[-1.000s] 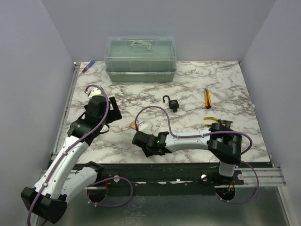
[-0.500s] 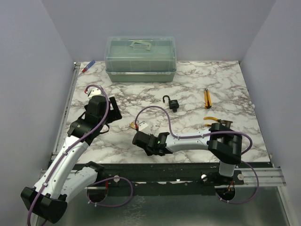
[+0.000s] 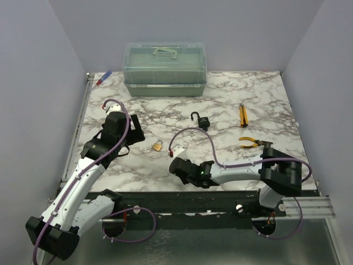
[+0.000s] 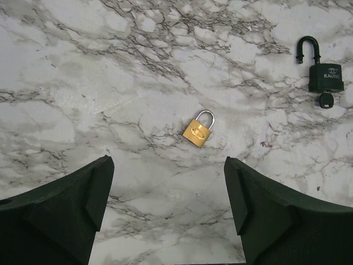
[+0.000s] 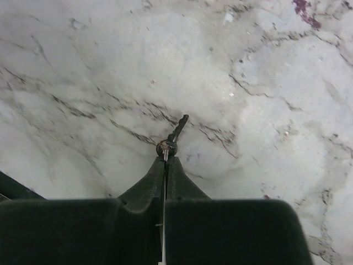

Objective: Unlock with the key

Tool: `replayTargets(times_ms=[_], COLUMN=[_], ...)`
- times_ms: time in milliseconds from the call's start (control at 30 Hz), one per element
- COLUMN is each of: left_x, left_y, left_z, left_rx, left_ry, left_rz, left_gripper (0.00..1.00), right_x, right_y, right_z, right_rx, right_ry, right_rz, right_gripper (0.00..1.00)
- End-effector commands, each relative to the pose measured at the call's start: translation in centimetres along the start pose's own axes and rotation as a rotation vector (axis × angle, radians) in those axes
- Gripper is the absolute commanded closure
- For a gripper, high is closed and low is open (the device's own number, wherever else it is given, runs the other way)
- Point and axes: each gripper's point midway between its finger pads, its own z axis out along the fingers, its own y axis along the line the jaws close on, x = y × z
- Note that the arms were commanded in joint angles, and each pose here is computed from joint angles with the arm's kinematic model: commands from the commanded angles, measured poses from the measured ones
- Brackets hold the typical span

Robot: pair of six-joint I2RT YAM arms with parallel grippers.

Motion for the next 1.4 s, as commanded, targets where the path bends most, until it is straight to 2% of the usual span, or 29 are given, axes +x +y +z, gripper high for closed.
replayTargets(times_ms=[0,367,600,800,1000,1367], left_x=[0.9,4.9,6.9,7.6,8.1,9.6], left_y=[-2.1,-6.6,-9.9,-11.6,-12.5,-13.5], left_z=[-0.6,-2.7,-3.8,-4.8,-5.6,-5.4], left_rx=[0.122,0.393,0.623,0.763,0.837,0.868], left_ry=[0.049,0.251,0.352,0.39,0.423,0.467], left_rz=[-0.026,-0.172,-0.219,-0.239,-0.229,-0.227], left_gripper=[0.13,0.17,0.24,0.35,0.44,0.48], right_x=[-0.1,-3.5,-5.7,-6.9,-7.9,-8.5], right_y=[-1.0,-0.8,-0.1,1.3,2.1,2.2], right_z=[-1.0,-5.3,-9.0,-10.8,-11.6,-12.2], right_rx=[-0.051,-0.224,-0.336,-0.416,-0.448,-0.451], right_ry=[-0.113,-0.437,-0.608,-0.649,-0.662,-0.684], right_rz=[-0.078,-0.146,-0.215,-0.27,-0.288,-0.3], right_gripper=[1.0,1.0,1.0,1.0,1.0,1.0])
